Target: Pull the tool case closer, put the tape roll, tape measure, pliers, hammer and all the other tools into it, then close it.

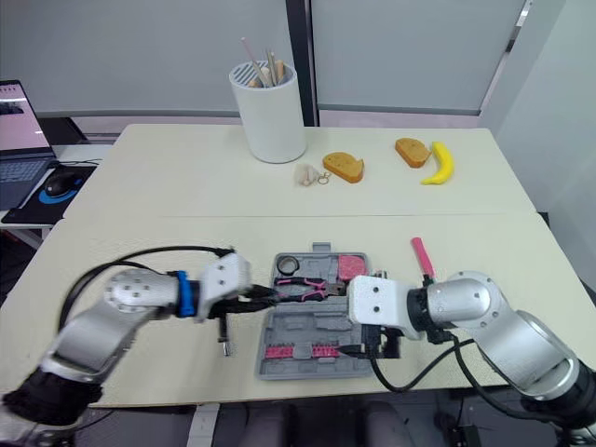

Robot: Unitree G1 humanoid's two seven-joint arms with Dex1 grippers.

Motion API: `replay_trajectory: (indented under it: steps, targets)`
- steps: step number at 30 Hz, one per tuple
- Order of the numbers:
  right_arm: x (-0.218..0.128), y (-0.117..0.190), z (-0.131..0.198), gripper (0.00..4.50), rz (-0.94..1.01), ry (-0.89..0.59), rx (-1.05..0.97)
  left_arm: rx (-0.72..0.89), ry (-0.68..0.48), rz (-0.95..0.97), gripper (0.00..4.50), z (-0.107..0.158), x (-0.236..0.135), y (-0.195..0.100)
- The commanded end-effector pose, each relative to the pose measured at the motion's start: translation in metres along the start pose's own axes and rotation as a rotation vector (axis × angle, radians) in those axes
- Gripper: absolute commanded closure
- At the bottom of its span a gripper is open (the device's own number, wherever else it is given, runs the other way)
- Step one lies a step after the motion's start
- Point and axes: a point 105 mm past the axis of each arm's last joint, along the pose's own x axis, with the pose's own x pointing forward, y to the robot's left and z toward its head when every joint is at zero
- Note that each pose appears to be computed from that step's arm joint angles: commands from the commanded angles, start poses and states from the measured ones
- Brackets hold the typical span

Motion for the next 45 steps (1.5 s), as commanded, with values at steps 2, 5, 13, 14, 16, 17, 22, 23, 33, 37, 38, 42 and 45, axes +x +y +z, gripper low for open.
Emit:
replay_trajectory:
  steps: [2, 5, 13, 14, 16, 17, 22, 23, 33, 37, 38, 42, 45]
  targets:
    - [-0.008, -0.001, 0.000, 0.00, -0.036, 0.027, -0.032, 0.075, 0.034, 0.005, 4.33, 0.002, 0.019, 0.001]
    - [-0.009, 0.000, -0.002, 0.00, -0.044, 0.031, -0.020, 0.087, 0.045, -0.002, 4.33, 0.001, 0.029, -0.001]
    - [-0.008, 0.004, -0.002, 0.00, -0.044, 0.027, -0.008, 0.176, 0.099, 0.005, 4.33, -0.013, 0.041, 0.004]
    - [-0.008, 0.005, -0.002, 0.00, -0.043, 0.027, -0.008, 0.190, 0.100, 0.006, 4.33, -0.013, 0.041, 0.005]
    - [-0.008, 0.005, -0.001, 0.00, -0.045, 0.026, -0.007, 0.180, 0.098, 0.012, 4.33, -0.013, 0.042, 0.008]
    - [-0.008, 0.005, -0.001, 0.00, -0.045, 0.025, -0.006, 0.191, 0.101, 0.012, 4.33, -0.013, 0.042, 0.009]
    - [-0.007, 0.006, -0.001, 0.00, -0.046, 0.022, -0.002, 0.202, 0.103, -0.012, 4.33, -0.013, 0.042, 0.008]
    - [-0.007, 0.006, -0.001, 0.00, -0.046, 0.022, -0.001, 0.198, 0.103, -0.014, 4.33, -0.013, 0.042, 0.007]
    - [-0.007, 0.004, -0.001, 0.00, -0.048, 0.022, 0.000, 0.190, 0.120, -0.023, 4.33, -0.014, 0.042, 0.006]
    - [-0.007, 0.004, -0.001, 0.00, -0.048, 0.021, -0.001, 0.147, 0.104, -0.017, 4.33, -0.010, 0.041, 0.006]
    - [-0.007, 0.004, -0.001, 0.00, -0.047, 0.020, -0.001, 0.137, 0.096, -0.018, 4.33, -0.008, 0.041, 0.006]
    - [-0.006, 0.005, 0.000, 0.00, -0.048, 0.014, 0.003, 0.139, 0.083, -0.002, 3.05, 0.002, 0.040, 0.008]
    - [-0.005, 0.006, 0.000, 0.00, -0.047, 0.011, 0.006, 0.141, 0.076, 0.006, 2.10, 0.006, 0.036, 0.008]
